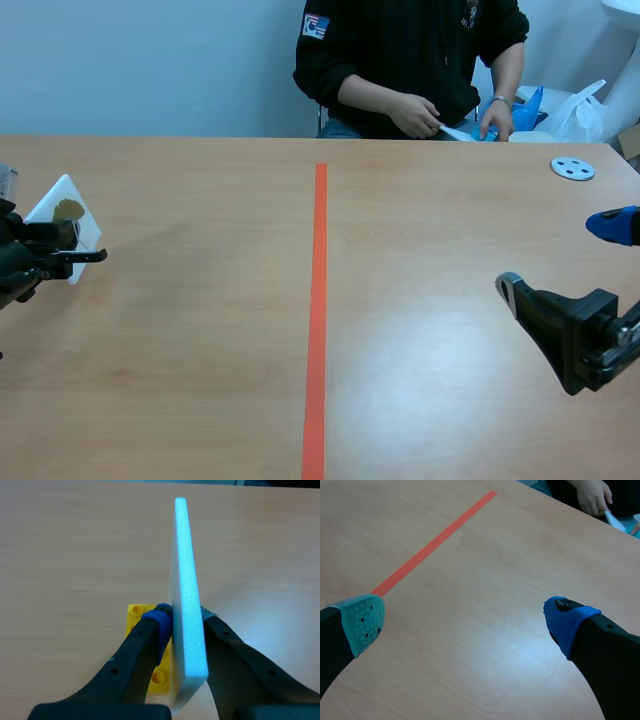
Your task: Sort the leaf by its shape. The table is split by an orange tape line. A compound leaf with several leaflets goes to the left side, a simple leaf with one blade goes to the right side. Return to the home posture when a red brick is placed on the table.
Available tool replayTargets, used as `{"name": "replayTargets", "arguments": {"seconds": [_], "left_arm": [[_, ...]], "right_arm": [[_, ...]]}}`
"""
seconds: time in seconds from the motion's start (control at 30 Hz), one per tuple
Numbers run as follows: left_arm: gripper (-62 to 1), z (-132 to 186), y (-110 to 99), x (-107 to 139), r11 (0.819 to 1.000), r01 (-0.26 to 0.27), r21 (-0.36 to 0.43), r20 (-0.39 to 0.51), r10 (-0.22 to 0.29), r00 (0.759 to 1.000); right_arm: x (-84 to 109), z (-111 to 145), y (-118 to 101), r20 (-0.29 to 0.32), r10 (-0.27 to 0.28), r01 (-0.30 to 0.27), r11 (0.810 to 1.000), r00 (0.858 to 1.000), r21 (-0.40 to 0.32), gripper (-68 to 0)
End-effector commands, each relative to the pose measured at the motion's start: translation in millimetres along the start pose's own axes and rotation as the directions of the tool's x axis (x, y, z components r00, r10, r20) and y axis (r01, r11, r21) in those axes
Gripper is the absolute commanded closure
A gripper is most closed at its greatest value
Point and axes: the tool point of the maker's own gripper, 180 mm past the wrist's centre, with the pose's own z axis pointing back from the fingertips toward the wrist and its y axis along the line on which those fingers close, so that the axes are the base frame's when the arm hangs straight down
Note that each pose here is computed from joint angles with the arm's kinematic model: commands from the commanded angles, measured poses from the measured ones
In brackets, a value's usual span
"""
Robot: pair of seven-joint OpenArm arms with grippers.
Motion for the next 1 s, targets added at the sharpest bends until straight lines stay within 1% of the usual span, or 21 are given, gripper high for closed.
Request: {"name": "replayTargets", "arguments": {"seconds": [0.0, 0.27, 0.4, 0.43, 0.53, 0.7, 0.77, 0.87, 0.9, 0.97], "left_arm": [[-4.1, -6, -3, 17, 1.000, 0.003, -0.010, 0.044, -0.002, 0.999], [-4.1, -5, 2, -1, 1.000, 0.001, 0.004, 0.004, -0.001, 1.000], [-4.4, -4, 4, -6, 1.000, -0.001, 0.009, -0.008, 0.001, 1.000], [-5.8, -4, 4, -6, 1.000, -0.001, 0.009, -0.008, 0.001, 1.000], [-12.5, -4, 4, -6, 1.000, -0.001, 0.009, -0.009, 0.001, 1.000], [-18.9, -4, 4, -6, 1.000, -0.001, 0.009, -0.009, 0.001, 1.000], [-25.1, -4, 4, -5, 1.000, 0.000, 0.009, -0.008, 0.000, 1.000], [-37.8, -4, 7, 0, 1.000, 0.003, 0.011, 0.013, -0.003, 1.000], [-40.8, -4, 8, 3, 1.000, 0.007, 0.011, 0.025, -0.007, 1.000], [-44.1, -3, 11, 6, 1.000, 0.021, 0.012, 0.018, -0.021, 1.000]], "right_arm": [[8.9, 1, -3, 0.028, 0.001, 0.000, 1.000, 1.000, -0.008, -67.9], [8.9, 1, -3, 0.028, 0.001, -0.001, 1.000, 1.000, -0.008, -67.9], [8.9, 1, -3, 0.028, 0.001, -0.001, 1.000, 1.000, -0.008, -67.9], [8.9, 1, -3, 0.028, 0.001, -0.001, 1.000, 1.000, -0.008, -67.9], [8.9, 1, -3, 0.028, 0.001, -0.001, 1.000, 1.000, -0.008, -67.9], [8.9, 1, -3, 0.028, 0.001, -0.001, 1.000, 1.000, -0.008, -67.9], [8.9, 1, -3, 0.028, 0.001, -0.001, 1.000, 1.000, -0.008, -67.9], [8.9, 1, -3, 0.028, 0.001, -0.001, 1.000, 1.000, -0.008, -67.9], [8.9, 1, -3, 0.028, 0.001, -0.001, 1.000, 1.000, -0.008, -67.9], [8.9, 1, -3, 0.028, 0.001, -0.001, 1.000, 1.000, -0.008, -67.9]]}}
